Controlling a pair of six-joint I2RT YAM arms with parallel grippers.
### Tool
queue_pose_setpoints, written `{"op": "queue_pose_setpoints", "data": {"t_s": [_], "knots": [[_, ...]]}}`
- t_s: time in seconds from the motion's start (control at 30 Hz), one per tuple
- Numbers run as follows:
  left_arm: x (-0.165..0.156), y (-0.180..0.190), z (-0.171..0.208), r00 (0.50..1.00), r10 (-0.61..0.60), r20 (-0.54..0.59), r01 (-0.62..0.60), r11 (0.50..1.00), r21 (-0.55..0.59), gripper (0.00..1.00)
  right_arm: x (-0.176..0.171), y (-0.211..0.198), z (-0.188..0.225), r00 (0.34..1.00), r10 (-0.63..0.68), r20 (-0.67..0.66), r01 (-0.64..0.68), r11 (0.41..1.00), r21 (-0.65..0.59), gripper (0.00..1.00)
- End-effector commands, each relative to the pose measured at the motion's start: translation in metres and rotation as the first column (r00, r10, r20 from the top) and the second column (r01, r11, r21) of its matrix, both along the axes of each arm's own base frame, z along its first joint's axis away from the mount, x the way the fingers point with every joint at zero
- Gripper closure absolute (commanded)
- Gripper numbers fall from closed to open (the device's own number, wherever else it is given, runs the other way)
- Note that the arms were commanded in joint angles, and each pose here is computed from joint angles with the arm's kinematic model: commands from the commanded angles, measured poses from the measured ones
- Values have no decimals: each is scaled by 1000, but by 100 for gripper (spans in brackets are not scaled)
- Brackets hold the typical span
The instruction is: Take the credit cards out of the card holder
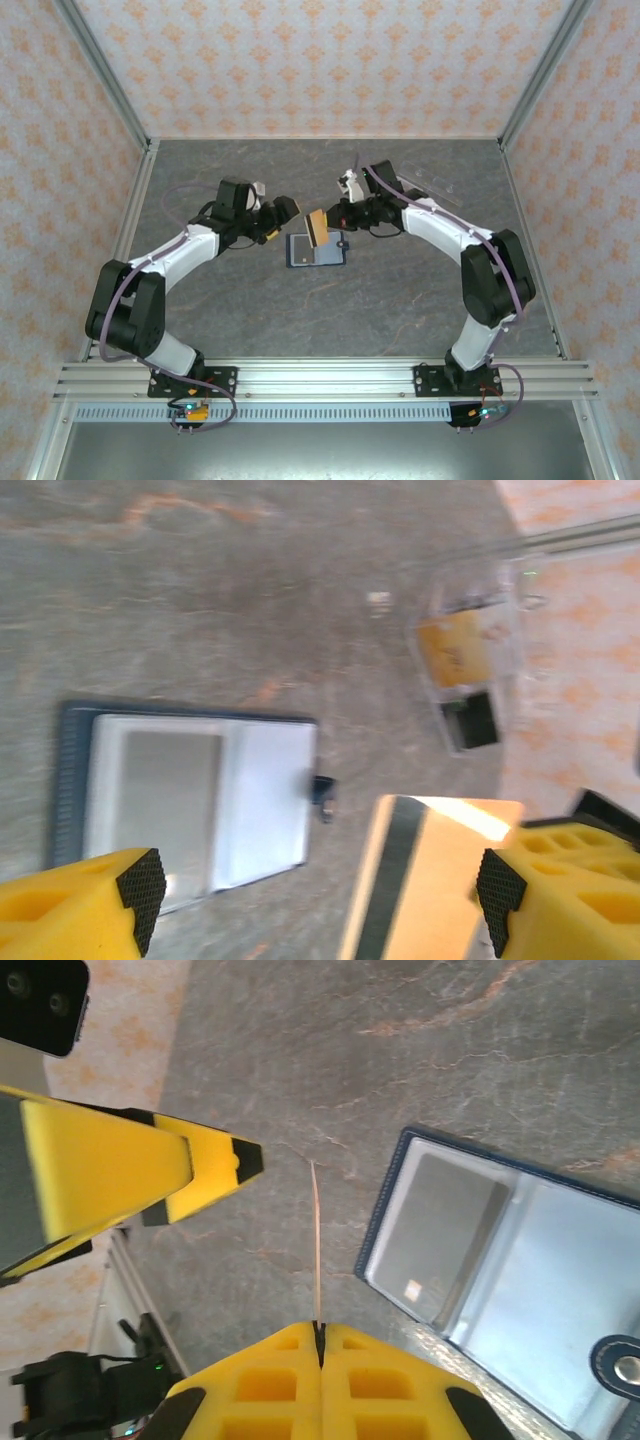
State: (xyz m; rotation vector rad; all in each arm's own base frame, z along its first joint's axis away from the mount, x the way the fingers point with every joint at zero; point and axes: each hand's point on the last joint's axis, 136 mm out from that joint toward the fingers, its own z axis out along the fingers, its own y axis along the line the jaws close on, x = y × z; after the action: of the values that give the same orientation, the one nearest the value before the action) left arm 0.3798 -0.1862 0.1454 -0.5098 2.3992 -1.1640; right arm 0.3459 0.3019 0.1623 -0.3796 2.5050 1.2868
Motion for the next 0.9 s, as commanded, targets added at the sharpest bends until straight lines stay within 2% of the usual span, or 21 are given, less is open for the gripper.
{"op": "queue_pose_setpoints", "data": {"t_s": [0.0,0.1,0.23,0.37,0.53,0.7,0.77,0.87], "knots": [[10,-18,42,990,-45,136,68,983,-170,16,3,12,37,998,63,14,-65,985,158,100],[11,-26,52,982,-68,174,108,967,-231,17,5,11,48,998,64,-3,-62,975,213,100],[10,-32,67,970,-90,225,154,947,-283,25,8,9,59,998,62,-20,-55,963,264,100],[7,-35,73,963,-104,249,176,942,-285,40,19,11,78,999,41,-31,-28,938,346,100],[8,-39,82,955,-109,277,193,936,-295,61,25,13,89,999,38,-13,-30,931,363,100],[9,-40,83,954,-110,277,194,936,-296,91,27,14,95,999,41,1,-39,924,380,99],[9,-41,84,955,-105,278,190,936,-296,99,28,14,95,999,34,-6,-29,922,386,92],[9,-42,87,953,-103,286,191,935,-298,100,31,17,92,998,24,-49,-2,914,407,83]]}}
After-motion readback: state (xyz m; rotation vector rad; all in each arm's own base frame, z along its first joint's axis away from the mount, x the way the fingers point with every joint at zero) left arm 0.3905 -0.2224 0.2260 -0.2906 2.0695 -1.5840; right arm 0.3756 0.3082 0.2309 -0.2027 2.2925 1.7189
